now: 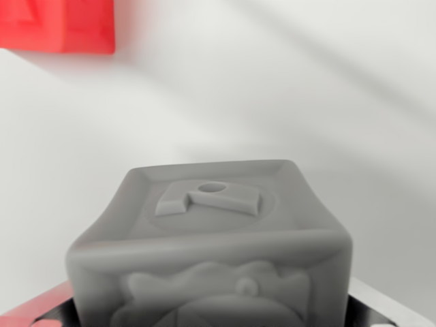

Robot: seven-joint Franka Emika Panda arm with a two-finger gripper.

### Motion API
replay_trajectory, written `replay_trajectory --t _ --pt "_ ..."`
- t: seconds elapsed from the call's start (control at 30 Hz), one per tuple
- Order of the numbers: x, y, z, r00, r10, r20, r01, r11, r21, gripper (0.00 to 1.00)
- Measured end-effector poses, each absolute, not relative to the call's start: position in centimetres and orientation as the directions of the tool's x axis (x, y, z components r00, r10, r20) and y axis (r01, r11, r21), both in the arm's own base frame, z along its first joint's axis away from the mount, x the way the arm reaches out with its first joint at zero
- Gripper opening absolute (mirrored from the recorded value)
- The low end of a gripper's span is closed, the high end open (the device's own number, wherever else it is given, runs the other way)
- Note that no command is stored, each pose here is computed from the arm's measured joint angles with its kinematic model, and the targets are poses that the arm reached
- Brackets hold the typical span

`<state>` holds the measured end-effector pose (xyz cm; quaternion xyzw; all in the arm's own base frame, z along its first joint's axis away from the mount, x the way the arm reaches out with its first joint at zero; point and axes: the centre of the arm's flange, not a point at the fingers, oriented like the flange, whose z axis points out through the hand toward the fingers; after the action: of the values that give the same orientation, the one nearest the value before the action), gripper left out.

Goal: Destack cube

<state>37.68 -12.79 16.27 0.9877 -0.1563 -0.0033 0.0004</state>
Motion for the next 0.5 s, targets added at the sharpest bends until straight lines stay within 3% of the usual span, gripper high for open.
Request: replay_trajectory --t 0.5 --pt "37.6 -12.8 13.4 0.952 -0.307 -0.0067 -0.307 -0.952 0.0020 0.00"
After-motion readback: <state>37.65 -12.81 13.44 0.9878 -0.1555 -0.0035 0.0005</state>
